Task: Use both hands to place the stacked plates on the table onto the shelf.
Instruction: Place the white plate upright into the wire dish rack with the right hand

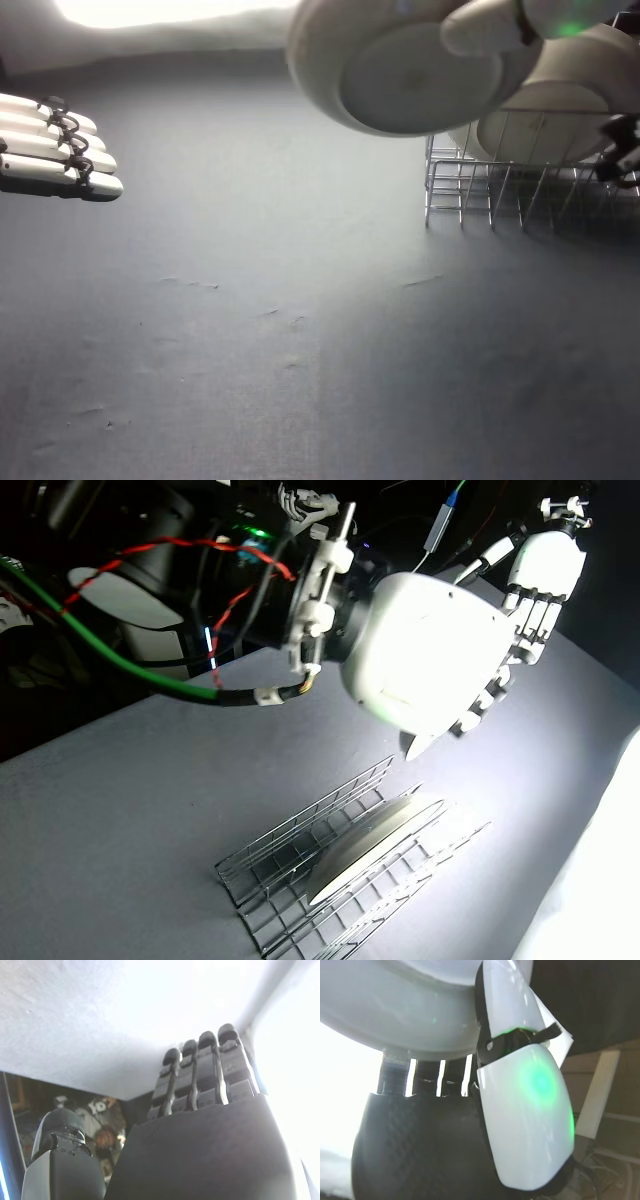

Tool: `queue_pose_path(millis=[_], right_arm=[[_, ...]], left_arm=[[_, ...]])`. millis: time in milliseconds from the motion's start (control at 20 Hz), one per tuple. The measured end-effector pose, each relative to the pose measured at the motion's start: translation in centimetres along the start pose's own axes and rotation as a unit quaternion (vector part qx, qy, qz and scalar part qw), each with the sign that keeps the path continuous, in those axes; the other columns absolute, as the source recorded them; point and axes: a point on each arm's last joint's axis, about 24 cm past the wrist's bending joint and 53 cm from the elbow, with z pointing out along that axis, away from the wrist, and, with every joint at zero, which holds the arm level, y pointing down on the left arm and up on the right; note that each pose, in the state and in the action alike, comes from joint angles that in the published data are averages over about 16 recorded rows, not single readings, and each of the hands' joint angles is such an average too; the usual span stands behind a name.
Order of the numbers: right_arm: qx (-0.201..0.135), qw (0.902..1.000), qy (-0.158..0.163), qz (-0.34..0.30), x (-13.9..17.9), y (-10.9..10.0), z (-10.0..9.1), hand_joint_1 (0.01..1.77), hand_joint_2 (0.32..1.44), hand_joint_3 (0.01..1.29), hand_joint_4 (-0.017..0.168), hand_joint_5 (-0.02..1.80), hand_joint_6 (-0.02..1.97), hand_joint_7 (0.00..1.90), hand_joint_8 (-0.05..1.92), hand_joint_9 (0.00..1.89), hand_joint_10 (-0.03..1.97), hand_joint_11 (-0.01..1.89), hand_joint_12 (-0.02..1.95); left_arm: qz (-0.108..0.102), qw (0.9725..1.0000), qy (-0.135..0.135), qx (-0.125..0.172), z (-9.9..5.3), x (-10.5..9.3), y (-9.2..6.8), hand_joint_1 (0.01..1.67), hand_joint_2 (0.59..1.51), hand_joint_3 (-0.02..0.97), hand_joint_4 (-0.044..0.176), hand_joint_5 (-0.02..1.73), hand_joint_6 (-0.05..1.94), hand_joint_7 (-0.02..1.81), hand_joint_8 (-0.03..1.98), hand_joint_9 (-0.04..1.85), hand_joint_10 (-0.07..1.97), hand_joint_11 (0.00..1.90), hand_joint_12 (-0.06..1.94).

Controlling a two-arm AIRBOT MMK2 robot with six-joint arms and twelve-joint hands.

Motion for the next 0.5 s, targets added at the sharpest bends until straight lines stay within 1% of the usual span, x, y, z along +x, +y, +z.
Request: queue_pose_path(millis=[500], right_arm=[[0.016, 0.9987, -0.044, -0.023, -4.1, -1.5, -2.6, 1.5, 1.01, 0.01, -0.008, 0.81, 1.07, 0.87, 0.9, 0.85, 1.14, 0.79, 1.61]], left_arm=[[-0.001, 1.0, 0.003, 0.004, 0.5, 0.1, -0.1, 0.01, 1.023, -0.002, 0.002, 0.02, 0.02, 0.02, 0.0, 0.02, 0.01, 0.02, 0.01]])
